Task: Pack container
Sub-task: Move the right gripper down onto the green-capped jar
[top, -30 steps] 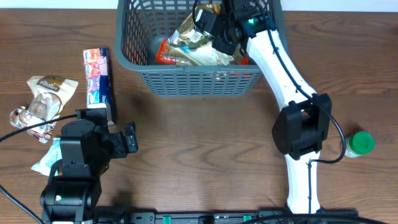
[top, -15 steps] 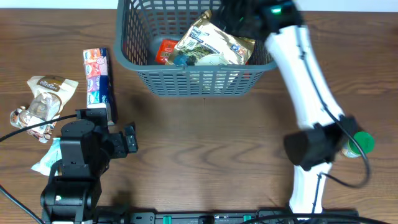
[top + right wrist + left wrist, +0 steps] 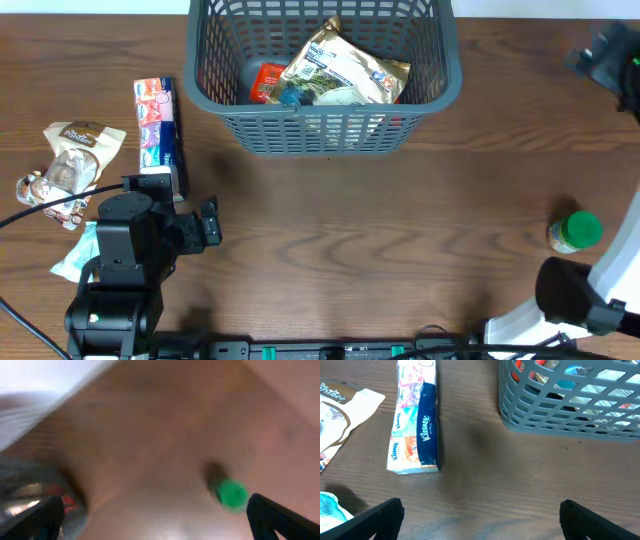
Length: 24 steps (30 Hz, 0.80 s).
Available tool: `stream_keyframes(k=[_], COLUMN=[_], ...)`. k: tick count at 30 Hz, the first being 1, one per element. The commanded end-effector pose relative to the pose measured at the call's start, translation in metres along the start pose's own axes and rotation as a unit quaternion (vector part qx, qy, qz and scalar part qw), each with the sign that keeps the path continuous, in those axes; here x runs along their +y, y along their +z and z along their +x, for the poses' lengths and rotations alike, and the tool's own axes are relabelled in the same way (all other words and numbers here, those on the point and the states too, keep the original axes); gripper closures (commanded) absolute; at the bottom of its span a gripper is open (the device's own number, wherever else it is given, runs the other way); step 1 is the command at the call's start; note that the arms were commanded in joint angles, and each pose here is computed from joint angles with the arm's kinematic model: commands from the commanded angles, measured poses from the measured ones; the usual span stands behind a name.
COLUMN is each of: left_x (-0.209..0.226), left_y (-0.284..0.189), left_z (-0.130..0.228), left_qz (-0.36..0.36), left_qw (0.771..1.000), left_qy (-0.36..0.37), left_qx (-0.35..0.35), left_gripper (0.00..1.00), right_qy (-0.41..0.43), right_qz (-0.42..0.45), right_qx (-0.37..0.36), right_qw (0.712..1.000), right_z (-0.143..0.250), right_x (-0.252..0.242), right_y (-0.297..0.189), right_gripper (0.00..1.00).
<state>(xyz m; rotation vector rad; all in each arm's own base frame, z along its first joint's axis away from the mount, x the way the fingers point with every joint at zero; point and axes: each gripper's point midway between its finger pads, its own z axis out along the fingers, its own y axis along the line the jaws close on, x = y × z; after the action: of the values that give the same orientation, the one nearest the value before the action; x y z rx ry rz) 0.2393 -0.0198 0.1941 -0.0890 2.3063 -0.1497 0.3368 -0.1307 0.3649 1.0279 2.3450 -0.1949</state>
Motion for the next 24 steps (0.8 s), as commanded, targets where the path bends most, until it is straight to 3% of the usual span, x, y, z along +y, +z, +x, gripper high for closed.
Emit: stream_keyframes(k=[1,12,18,24], left_x=[0.0,0.0,0.0,0.0], left_y=[-0.005,-0.005,-0.005,-0.005], left_z=[-0.008,-0.008,-0.008,-0.008], left_qz=[0.0,0.0,0.0,0.0], left_qw=[1.0,1.0,1.0,1.0], left_qy=[-0.004,-0.004,-0.004,-0.004], left_qx=[-0.011,-0.012,-0.012,-0.011], left_gripper=[0.02,0.01,0.02,0.02], right_qy=[0.097,0.184,0.188,0.191], right_qz=[0.023,0.118,0.121,0.128], right_qx=[0.029,0.161,0.229,0.25], right_qw=[0.995,0.963,0.947,0.94], right_z=[0.0,0.053,0.101,0.137], right_x=[-0.031,-0.118,-0.126,-0.133], right_y=[0.015,0.083,0.146,0.189], right_gripper=[0.01,0.01,0.01,0.01])
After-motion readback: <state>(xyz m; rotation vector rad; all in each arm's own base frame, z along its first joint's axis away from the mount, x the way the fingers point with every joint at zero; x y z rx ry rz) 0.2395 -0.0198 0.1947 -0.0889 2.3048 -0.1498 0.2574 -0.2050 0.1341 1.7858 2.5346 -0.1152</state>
